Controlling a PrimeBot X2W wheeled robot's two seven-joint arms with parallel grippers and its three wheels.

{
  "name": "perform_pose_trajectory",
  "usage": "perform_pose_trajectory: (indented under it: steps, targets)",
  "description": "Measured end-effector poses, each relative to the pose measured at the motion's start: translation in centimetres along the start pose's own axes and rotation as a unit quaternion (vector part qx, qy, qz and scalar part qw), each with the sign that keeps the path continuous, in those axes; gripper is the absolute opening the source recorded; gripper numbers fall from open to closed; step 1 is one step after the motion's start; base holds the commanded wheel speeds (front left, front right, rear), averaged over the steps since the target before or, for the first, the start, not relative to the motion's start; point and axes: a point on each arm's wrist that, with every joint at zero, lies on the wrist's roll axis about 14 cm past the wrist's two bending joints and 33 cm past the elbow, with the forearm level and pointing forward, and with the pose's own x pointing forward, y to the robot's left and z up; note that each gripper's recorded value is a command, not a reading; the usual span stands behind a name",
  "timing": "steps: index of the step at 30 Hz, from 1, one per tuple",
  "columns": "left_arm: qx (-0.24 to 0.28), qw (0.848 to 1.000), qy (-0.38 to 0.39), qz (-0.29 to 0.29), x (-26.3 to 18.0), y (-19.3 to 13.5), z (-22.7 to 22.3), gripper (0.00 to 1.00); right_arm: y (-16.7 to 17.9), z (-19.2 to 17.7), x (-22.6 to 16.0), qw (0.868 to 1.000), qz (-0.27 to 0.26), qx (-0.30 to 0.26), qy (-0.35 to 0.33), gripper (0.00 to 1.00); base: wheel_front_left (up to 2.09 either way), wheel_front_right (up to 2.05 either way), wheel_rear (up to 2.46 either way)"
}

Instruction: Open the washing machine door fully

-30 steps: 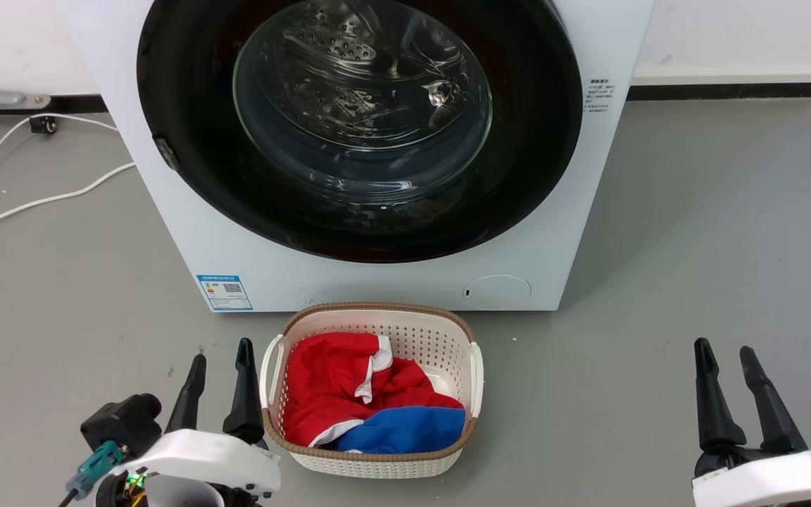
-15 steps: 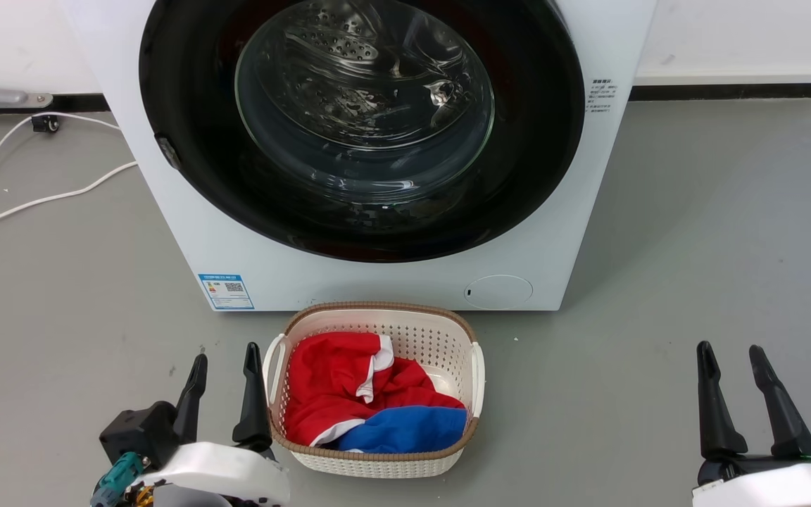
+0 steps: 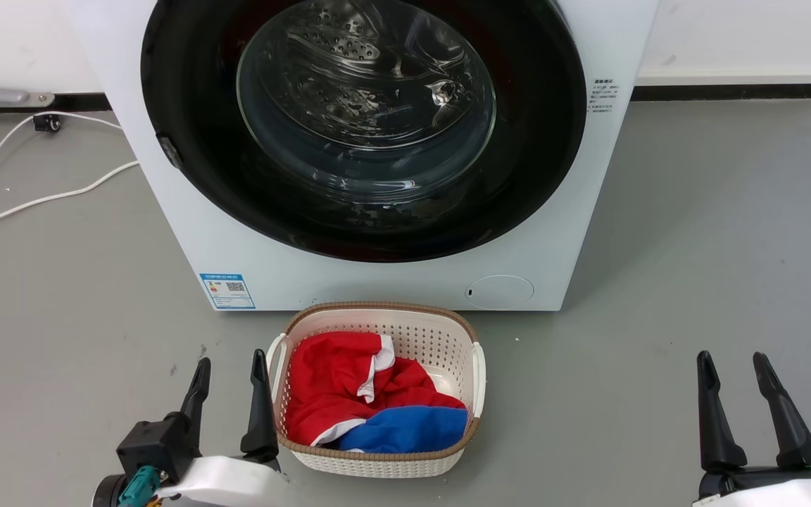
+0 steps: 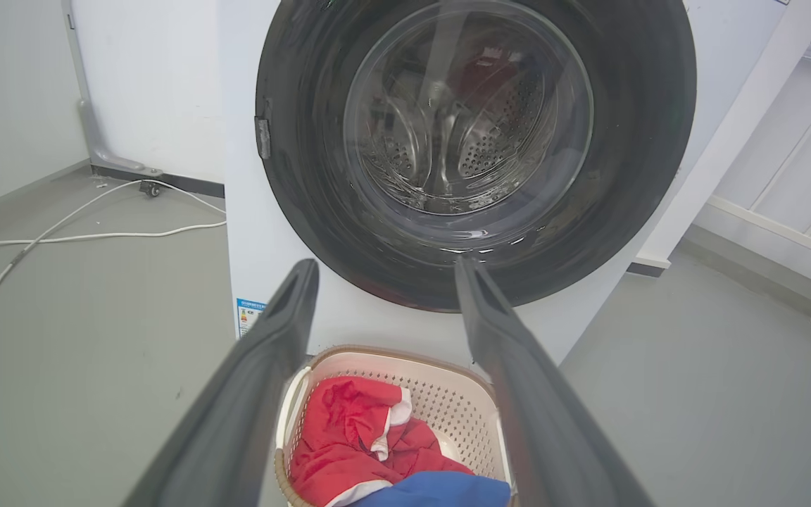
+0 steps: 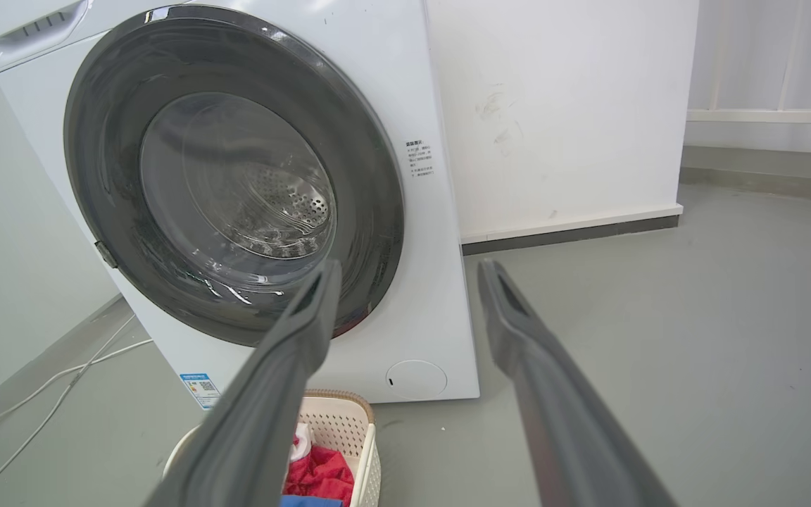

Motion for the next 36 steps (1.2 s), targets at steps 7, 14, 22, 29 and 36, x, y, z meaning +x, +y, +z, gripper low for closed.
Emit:
perform_pose_trajectory:
  steps: [7, 14, 22, 29, 36]
  targets:
    - [0.021, 1.0, -0.007, -0.004, -0.3, -0.1, 0.0, 1.0, 0.2, 0.1, -0.2, 1.0, 0.005, -0.022, -0.004, 1.0, 0.0, 0.0, 0.0]
    - [0.033, 0.999, -0.009, -0.005, -0.6, 0.0, -0.2, 1.0, 0.3, 0.1, -0.4, 0.999, 0.01, -0.042, -0.004, 1.0, 0.0, 0.0, 0.0]
    - [0.053, 0.999, -0.013, -0.007, -0.8, 0.1, -0.3, 1.0, 0.4, 0.1, -0.7, 0.998, 0.013, -0.057, -0.007, 1.0, 0.0, 0.0, 0.0]
    - [0.076, 0.997, -0.018, -0.009, -1.0, 0.2, -0.3, 1.0, 0.5, 0.1, -1.0, 0.997, 0.016, -0.074, -0.009, 1.0, 0.0, 0.0, 0.0]
    - [0.093, 0.995, -0.019, -0.012, -1.2, 0.1, -0.4, 1.0, 0.6, 0.1, -1.2, 0.996, 0.021, -0.089, -0.011, 1.0, 0.0, 0.0, 0.0]
